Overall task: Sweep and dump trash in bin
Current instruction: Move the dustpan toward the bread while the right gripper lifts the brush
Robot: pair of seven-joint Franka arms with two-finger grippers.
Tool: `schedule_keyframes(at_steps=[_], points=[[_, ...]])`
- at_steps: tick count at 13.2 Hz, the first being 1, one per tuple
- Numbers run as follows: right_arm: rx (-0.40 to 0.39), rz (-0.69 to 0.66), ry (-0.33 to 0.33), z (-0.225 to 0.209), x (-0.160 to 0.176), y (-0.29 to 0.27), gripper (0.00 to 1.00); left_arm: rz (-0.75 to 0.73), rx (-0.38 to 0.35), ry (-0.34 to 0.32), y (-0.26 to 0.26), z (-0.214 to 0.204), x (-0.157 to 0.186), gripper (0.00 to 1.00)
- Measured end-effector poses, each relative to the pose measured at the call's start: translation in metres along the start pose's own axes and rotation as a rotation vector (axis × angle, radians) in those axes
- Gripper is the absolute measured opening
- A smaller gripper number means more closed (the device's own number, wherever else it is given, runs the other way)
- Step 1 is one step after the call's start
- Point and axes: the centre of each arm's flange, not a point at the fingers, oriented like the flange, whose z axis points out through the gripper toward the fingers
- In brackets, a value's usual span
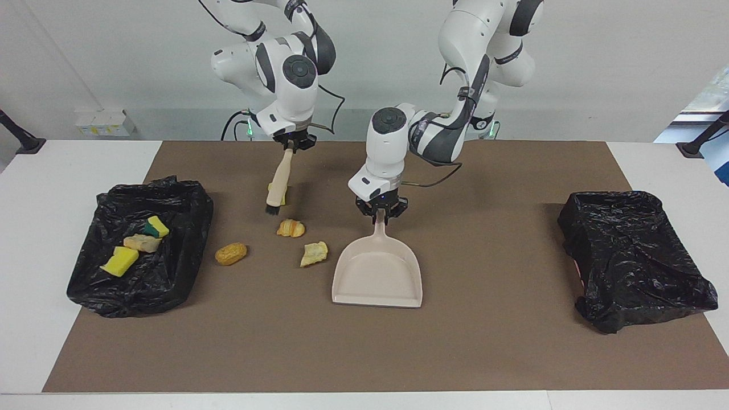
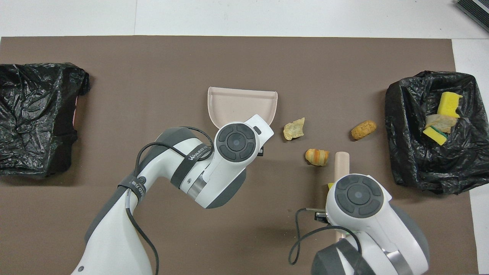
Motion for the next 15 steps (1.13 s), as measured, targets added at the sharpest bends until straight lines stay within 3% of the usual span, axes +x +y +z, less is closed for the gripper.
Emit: schedule_keyframes(at_steps=[4, 8, 12, 15], points=[[-0.085, -0.092, 0.099, 0.014, 0.048, 0.044, 0.26, 0.09, 0.008, 0.011, -0.013, -0.01, 0.01, 0.31], [-0.162, -0.138, 0.179, 0.047, 0.097, 0.07, 0.26, 0.368, 0.055, -0.069, -0.055, -0.053, 0.013, 0.31], [-0.196, -0.176, 0.204, 0.072, 0.124, 0.088, 0.26, 0.714, 0.054, -0.132, -0.068, -0.058, 0.009, 0.31], [-0.208, -0.237, 0.194, 0.079, 0.126, 0.077, 0.26, 0.851, 0.046, -0.163, -0.078, -0.05, 0.009, 0.31]])
